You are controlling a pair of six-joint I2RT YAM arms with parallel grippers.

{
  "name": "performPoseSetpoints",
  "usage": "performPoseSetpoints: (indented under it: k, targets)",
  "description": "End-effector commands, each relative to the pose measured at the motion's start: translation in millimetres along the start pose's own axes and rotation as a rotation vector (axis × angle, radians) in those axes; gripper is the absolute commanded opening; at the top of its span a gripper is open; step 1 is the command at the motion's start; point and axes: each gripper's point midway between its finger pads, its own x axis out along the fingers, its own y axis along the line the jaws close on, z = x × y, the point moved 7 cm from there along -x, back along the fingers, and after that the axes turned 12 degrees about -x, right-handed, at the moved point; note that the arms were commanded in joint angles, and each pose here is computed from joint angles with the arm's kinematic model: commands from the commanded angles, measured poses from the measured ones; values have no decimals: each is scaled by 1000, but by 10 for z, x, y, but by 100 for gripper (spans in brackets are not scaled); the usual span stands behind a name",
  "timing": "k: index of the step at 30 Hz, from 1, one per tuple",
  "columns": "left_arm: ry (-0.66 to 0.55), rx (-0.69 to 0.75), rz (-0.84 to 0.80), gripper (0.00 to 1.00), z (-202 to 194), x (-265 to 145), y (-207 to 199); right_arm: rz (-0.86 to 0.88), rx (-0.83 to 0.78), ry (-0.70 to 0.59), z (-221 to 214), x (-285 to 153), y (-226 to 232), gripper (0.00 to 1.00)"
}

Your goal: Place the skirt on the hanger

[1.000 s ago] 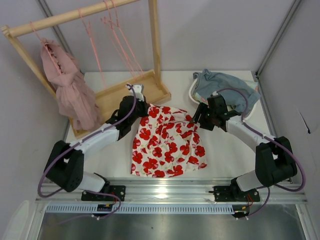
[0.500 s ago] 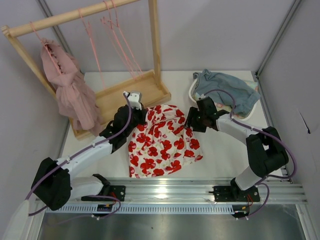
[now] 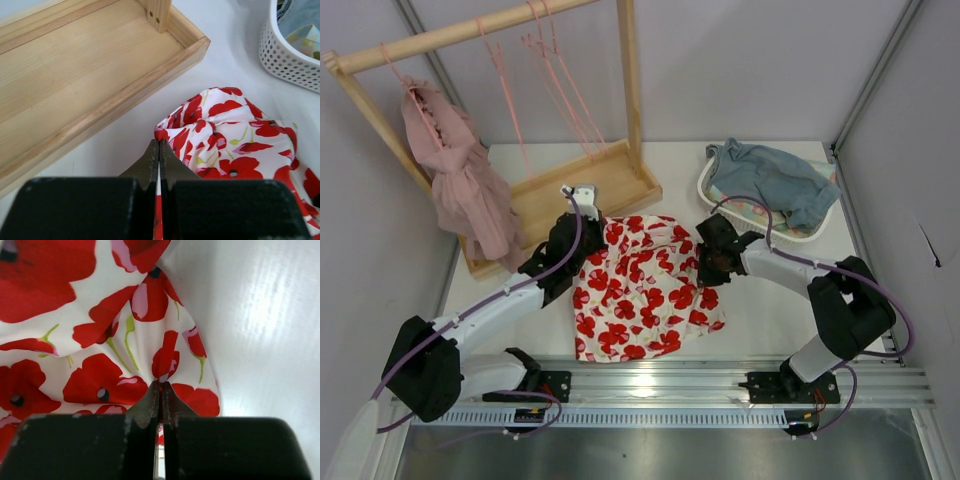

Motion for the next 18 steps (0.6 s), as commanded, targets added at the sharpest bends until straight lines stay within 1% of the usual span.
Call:
performPoseSetpoints:
  k: [1,4,5,6,7,9,10,11,12,13,14,15,16,17,18]
  targets:
    - [-63,-20,37,0,193,-23,-9,-43,-22,-46,144,-368,-1,0]
    - [-68,-23,56,0,266,-42,20,-12,-52,-47,83,-749,0,0]
    - [-66,-21,59,0,266,-45,29,-15,-58,-20,3,-844,-32,0]
    - [-67,-21,62,0,271,-51,35,37,-59,9,-80,-925,-7,0]
    - [-73,-20,62,0,289,-62,39,65,-54,4,-137,-1045,-8,0]
    - [-76,-14,62,0,302,-74,46,100,-34,107,-398,-1108,-39,1]
    - [-75,-13,51,0,303,-91,41,111,-25,123,-492,-1155,-57,8]
    - [-74,-8,36,0,312,-104,27,106,-12,174,-618,-1171,-92,24]
    - [-71,-6,18,0,304,-118,15,79,19,221,-762,-1145,-150,33]
    - [-72,-7,-31,0,307,-147,-27,70,28,227,-828,-1183,-177,47]
    - [-71,-6,-58,0,306,-161,-50,42,36,249,-894,-1215,-219,65]
    - [-59,-9,-78,0,262,-174,-63,26,42,246,-910,-1249,-240,73]
    - [-47,-16,-107,0,234,-193,-87,30,41,208,-858,-1337,-233,83]
    - [-35,-13,-120,0,195,-199,-94,35,35,177,-809,-1384,-227,89]
    - [-26,-9,-132,0,169,-208,-111,53,22,140,-732,-1430,-207,92]
